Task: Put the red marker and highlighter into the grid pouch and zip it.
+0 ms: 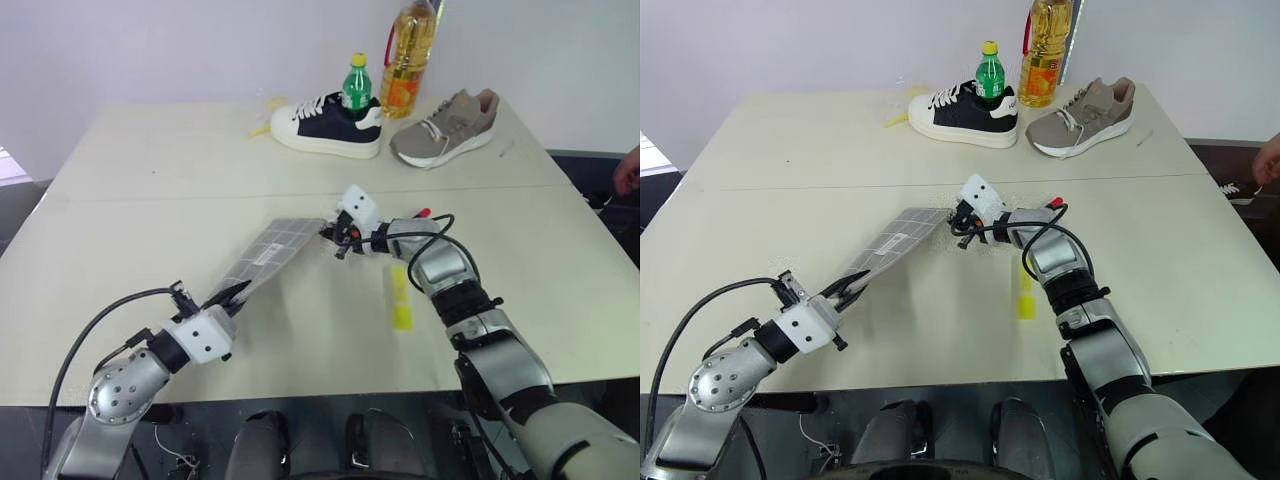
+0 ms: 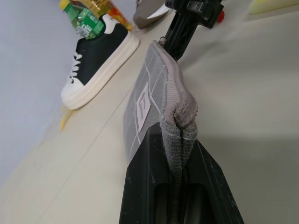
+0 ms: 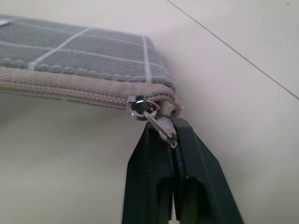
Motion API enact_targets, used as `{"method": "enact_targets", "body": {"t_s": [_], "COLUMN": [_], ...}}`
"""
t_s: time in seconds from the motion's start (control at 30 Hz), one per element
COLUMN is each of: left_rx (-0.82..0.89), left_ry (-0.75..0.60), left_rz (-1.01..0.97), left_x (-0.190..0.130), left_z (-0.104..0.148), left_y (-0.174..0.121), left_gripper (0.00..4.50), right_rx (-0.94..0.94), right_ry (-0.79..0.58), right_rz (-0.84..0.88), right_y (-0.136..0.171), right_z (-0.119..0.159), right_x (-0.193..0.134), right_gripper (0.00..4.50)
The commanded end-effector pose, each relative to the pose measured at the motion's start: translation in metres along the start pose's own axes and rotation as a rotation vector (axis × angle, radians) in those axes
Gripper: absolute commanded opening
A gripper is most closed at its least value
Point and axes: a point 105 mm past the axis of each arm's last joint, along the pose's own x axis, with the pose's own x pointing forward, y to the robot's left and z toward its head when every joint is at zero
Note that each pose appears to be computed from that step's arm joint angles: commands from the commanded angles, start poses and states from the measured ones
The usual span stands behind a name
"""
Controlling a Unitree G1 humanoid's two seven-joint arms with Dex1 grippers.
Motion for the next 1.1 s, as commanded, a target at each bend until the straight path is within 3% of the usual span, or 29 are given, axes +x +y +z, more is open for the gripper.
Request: {"method": "enact_targets", "body": {"t_s": [0.03,0.3,0.7,0.83,1.1], "left_rx": [0.027,-0.003,-0.078,-0.100,-0.117], "left_ry": [-0.020,0.027,-0.072,-0.093,-0.051], "left_rz": [0.042,0.067,0.090,0.103,0.166], "left_x": [0.002,0.018,0.056,0.054,0.034], "left_z": [0.005,-0.007,0.012,0.016,0.009], "left_y": [0.008,-0.004,-0.011,-0.010,-0.001], "left_gripper": [0.00,0.00,0.00,0.00,0.00], "right_rx": [-0.001,-0.146,-0.452,-0.449,-0.359], "right_ry": [-0.075,-0.037,0.057,0.072,0.113], "right_rz": [-0.026,0.015,0.149,0.111,-0.063], "right_y": [-0.001,0.019,0.056,0.048,0.003], "right_z": [0.026,0.030,0.028,0.024,0.017], "right_x": [-0.002,-0.006,-0.015,-0.016,-0.021], "right_gripper": [0.04,0.04,0.04,0.04,0.04]}}
